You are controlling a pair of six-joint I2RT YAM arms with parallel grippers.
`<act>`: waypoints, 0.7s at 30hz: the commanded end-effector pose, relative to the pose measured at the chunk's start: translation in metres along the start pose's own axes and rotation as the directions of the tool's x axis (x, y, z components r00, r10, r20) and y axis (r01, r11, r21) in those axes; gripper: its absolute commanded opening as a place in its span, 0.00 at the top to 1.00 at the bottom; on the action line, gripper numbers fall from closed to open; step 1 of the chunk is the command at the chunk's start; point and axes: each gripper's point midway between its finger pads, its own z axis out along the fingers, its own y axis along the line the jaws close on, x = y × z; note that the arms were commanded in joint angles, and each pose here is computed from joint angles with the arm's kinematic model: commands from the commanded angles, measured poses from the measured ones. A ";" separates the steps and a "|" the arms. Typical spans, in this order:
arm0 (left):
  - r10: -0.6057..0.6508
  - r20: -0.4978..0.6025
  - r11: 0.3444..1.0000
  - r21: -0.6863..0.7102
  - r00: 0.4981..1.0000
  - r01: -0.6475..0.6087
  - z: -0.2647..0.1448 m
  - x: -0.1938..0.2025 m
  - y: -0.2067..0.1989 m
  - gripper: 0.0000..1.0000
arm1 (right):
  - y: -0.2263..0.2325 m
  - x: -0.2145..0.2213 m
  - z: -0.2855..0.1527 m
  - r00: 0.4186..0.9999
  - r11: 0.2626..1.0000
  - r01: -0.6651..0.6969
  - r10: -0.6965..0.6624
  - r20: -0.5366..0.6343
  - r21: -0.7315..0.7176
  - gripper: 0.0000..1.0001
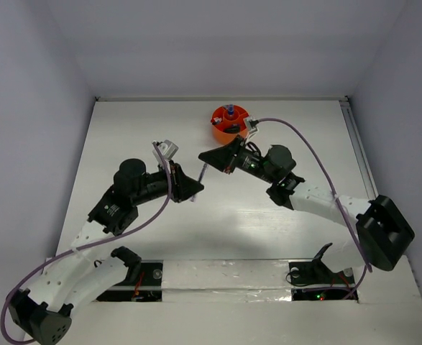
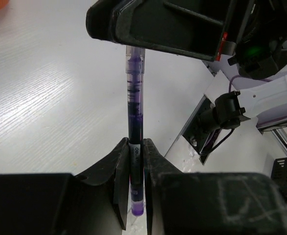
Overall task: Sort the stationery into containers
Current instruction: Close the pen cap on the pen, then place the pen in the storage box.
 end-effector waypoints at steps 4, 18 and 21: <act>0.132 0.330 0.981 0.094 0.935 -0.172 -0.017 -0.073 -0.036 0.64 | -0.040 0.037 -0.021 0.970 0.984 -0.163 0.173 -0.173 0.067 1.00; 0.245 0.278 0.968 -0.022 0.929 -0.248 -0.038 -0.049 -0.020 0.03 | -0.104 -0.113 -0.021 0.982 0.978 -0.061 0.023 0.189 0.200 1.00; 0.258 0.268 0.966 -0.099 0.928 -0.240 -0.039 -0.048 -0.005 0.01 | -0.130 -0.155 -0.029 0.958 0.930 0.052 -0.150 0.244 0.365 1.00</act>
